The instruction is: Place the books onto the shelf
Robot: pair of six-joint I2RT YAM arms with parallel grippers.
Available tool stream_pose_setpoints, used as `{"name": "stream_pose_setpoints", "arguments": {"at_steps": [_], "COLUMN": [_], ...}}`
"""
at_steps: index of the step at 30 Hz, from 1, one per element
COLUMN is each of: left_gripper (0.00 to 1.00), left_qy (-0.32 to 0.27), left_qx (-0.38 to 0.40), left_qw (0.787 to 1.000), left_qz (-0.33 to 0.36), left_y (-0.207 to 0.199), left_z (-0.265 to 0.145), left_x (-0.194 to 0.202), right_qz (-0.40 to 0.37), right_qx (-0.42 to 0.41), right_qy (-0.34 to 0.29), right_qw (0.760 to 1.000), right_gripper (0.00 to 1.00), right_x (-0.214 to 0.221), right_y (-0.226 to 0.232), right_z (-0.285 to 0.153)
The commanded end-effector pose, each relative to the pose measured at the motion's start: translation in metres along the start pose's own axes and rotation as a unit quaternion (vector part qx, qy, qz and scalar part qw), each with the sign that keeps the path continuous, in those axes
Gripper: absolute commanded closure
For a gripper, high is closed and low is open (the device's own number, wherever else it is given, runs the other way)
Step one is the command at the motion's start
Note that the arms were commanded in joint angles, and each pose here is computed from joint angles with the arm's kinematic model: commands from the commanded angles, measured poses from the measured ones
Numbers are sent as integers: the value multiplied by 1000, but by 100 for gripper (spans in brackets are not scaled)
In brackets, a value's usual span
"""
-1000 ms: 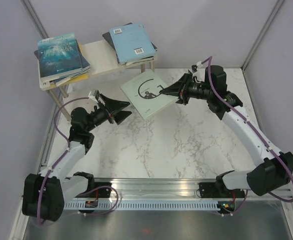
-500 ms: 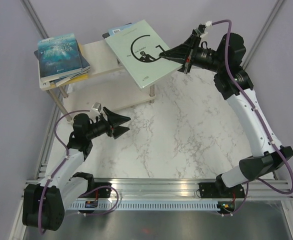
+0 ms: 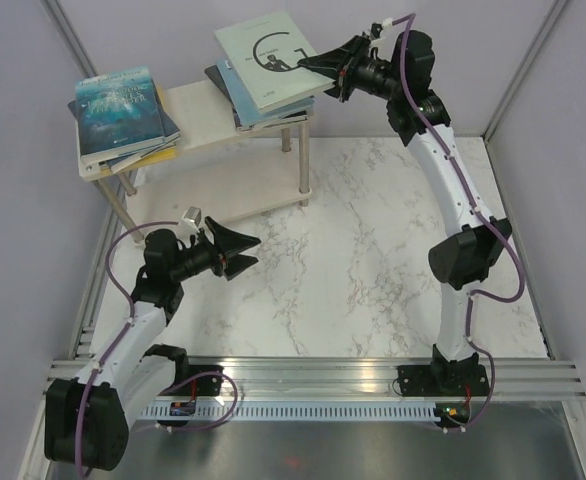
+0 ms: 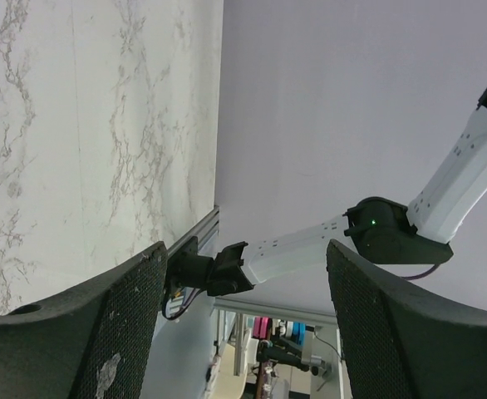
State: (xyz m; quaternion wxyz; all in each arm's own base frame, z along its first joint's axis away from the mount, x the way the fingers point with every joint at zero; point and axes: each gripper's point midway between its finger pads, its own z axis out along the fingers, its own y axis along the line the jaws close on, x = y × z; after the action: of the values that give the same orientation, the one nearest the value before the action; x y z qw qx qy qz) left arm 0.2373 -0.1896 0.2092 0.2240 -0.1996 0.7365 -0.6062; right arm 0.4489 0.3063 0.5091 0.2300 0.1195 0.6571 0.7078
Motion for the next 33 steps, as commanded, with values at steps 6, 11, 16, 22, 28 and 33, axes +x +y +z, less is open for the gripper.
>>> {"name": "stream_pose_setpoints", "arguments": {"at_steps": [6, 11, 16, 22, 28, 33], "left_gripper": [21, 21, 21, 21, 22, 22], "left_qy": [-4, -2, 2, 6, 9, 9], "left_qx": [13, 7, 7, 4, 1, 0], "left_qw": [999, 999, 999, 999, 998, 998], "left_qz": [39, 38, 43, 54, 56, 57], "left_y": [-12, -9, -11, -15, -13, -12], "left_z": [-7, -5, -2, -1, -2, -3], "left_x": [2, 1, -2, -4, -2, 0], "right_qz": [-29, -30, -35, -43, -62, -67], "right_qx": [-40, -31, -21, 45, 124, 139], "right_qy": [-49, -45, -36, -41, -52, -53], "right_qw": [998, 998, 999, 997, 989, 987], "right_gripper": [100, 74, 2, 2, 2, 2], "right_x": [-27, -27, -24, -35, -51, -53], "right_y": [15, 5, -5, -43, -80, -87], "right_z": [14, 17, 17, -3, -31, -36]}}
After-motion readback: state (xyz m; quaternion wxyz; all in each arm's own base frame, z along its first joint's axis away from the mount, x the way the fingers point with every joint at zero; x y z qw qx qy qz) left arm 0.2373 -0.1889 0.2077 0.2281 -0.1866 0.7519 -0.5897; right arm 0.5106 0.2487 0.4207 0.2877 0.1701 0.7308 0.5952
